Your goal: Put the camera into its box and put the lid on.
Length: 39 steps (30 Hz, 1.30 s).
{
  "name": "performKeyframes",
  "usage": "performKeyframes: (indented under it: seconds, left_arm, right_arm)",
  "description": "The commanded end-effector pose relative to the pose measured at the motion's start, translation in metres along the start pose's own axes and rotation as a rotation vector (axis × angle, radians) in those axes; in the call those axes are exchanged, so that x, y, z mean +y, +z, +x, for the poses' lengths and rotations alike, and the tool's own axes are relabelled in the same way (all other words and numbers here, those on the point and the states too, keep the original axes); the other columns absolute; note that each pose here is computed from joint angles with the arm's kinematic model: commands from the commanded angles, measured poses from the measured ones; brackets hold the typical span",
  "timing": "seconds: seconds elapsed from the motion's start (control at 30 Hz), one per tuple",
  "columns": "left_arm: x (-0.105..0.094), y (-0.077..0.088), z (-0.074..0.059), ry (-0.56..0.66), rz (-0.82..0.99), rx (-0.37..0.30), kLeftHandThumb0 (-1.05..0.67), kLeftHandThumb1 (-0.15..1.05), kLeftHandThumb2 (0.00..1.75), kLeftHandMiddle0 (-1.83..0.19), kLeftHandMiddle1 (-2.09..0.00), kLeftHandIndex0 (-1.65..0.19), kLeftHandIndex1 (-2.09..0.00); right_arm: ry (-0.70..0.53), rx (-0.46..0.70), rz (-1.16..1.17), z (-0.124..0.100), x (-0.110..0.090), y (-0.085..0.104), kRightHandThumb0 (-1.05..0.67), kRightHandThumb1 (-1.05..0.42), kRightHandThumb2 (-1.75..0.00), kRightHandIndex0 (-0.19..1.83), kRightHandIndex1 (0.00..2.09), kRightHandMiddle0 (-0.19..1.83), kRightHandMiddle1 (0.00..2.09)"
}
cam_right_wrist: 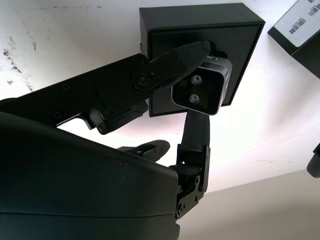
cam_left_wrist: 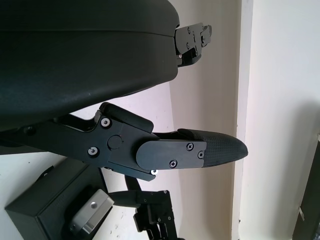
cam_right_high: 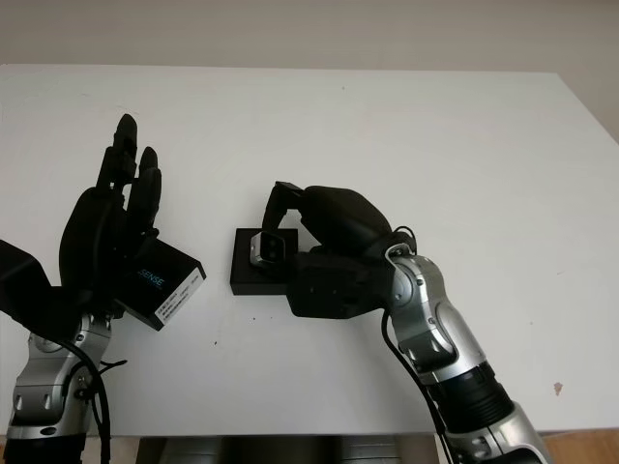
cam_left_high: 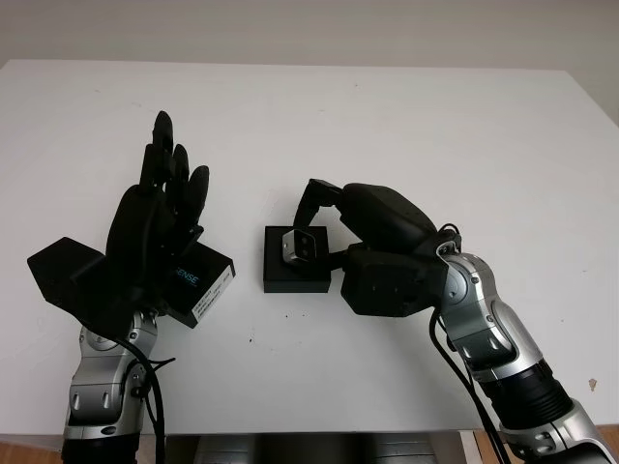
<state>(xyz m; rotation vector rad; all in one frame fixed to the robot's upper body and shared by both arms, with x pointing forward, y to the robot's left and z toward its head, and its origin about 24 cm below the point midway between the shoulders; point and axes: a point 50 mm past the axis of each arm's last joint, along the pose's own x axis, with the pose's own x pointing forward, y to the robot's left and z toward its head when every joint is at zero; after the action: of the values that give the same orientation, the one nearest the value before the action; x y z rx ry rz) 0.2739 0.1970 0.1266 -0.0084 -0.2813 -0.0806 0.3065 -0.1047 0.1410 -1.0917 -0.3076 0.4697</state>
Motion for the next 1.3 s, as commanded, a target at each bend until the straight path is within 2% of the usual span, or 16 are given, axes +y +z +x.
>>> performKeyframes:
  seconds: [0.0,0.07,0.13,0.2,0.23,0.3,0.37,0.4,0.57,0.77,0.97,1.1,1.23,1.27]
  left_arm:
    - [-0.001,0.002,-0.002,-0.005,0.004,-0.010,-0.75,1.05,0.41,0.19,0.00,0.19,0.00]
    - [-0.001,0.002,-0.002,-0.005,0.002,-0.011,-0.75,1.05,0.41,0.19,0.00,0.19,0.00]
    - [-0.002,0.002,-0.002,-0.005,0.002,-0.010,-0.75,1.05,0.40,0.19,0.00,0.19,0.00]
    - [-0.002,0.002,-0.002,-0.004,-0.001,-0.009,-0.76,1.05,0.40,0.19,0.00,0.19,0.00]
    - [-0.002,0.002,-0.002,-0.005,-0.001,-0.009,-0.76,1.05,0.40,0.19,0.00,0.19,0.00]
    - [-0.002,0.002,-0.002,-0.007,0.001,-0.010,-0.76,1.05,0.39,0.19,0.00,0.19,0.00]
    - [-0.002,0.002,-0.002,-0.013,0.007,-0.011,-0.76,1.05,0.40,0.19,0.00,0.19,0.00]
    - [-0.002,0.002,-0.002,-0.013,0.007,-0.011,-0.75,1.05,0.40,0.19,0.00,0.19,0.00]
    - [-0.004,0.001,-0.003,-0.015,-0.001,-0.009,-0.75,1.05,0.39,0.19,0.00,0.19,0.00]
    - [-0.005,0.000,-0.004,-0.015,0.008,-0.003,-0.75,1.05,0.41,0.19,0.00,0.19,0.00]
    - [-0.007,-0.001,-0.004,-0.011,-0.001,-0.002,-0.75,1.05,0.40,0.19,0.00,0.19,0.00]
    - [-0.007,-0.001,-0.005,-0.013,-0.005,-0.003,-0.74,1.05,0.41,0.19,0.00,0.19,0.00]
    - [-0.007,-0.001,-0.005,-0.012,-0.007,-0.003,-0.74,1.05,0.41,0.19,0.00,0.19,0.00]
    - [-0.007,-0.001,-0.005,-0.011,-0.008,-0.002,-0.75,1.05,0.41,0.19,0.00,0.19,0.00]
  right_arm:
    - [0.017,0.003,-0.045,-0.005,0.002,-0.003,-0.42,-1.00,-0.06,0.46,0.07,0.35,1.79]
    - [0.015,-0.012,-0.060,-0.005,0.003,-0.002,-0.43,-1.00,-0.06,0.46,0.07,0.35,1.78]
    - [0.011,-0.027,-0.070,-0.006,0.003,-0.001,-0.46,-1.00,-0.05,0.45,0.06,0.36,1.67]
    - [0.036,-0.033,-0.098,-0.006,0.003,0.001,-0.56,-1.00,-0.05,0.32,0.03,0.18,1.22]
    - [0.055,-0.036,-0.114,-0.006,0.003,0.002,-0.58,-1.00,-0.05,0.29,0.02,0.17,1.07]
    - [0.095,-0.045,-0.158,-0.006,0.003,0.002,-0.67,-1.01,-0.06,0.11,0.02,0.10,0.56]
    - [0.126,-0.043,-0.200,-0.007,0.003,0.003,-0.72,-1.01,-0.05,-0.05,0.01,0.04,0.25]
    - [0.133,-0.041,-0.209,-0.007,0.003,0.004,-0.73,-1.01,-0.05,-0.08,0.01,0.03,0.20]
    - [0.145,-0.036,-0.232,-0.008,0.002,0.003,-0.72,-1.00,-0.05,-0.15,0.01,0.00,0.12]
    - [0.104,-0.032,-0.218,-0.009,0.001,-0.001,-0.72,-0.99,-0.05,-0.12,0.04,0.04,0.12]
    - [-0.020,-0.042,-0.115,-0.011,0.001,-0.008,-0.70,-0.97,-0.05,0.02,0.10,0.18,0.16]
    - [-0.118,-0.047,0.038,-0.011,0.001,-0.017,-0.65,-0.93,-0.04,0.21,0.19,0.29,0.19]
    - [-0.200,-0.056,0.153,-0.013,0.004,-0.021,-0.64,-0.92,-0.05,0.38,0.27,0.41,0.29]
    - [-0.222,-0.060,0.174,-0.014,0.004,-0.022,-0.64,-0.91,-0.05,0.40,0.29,0.39,0.40]
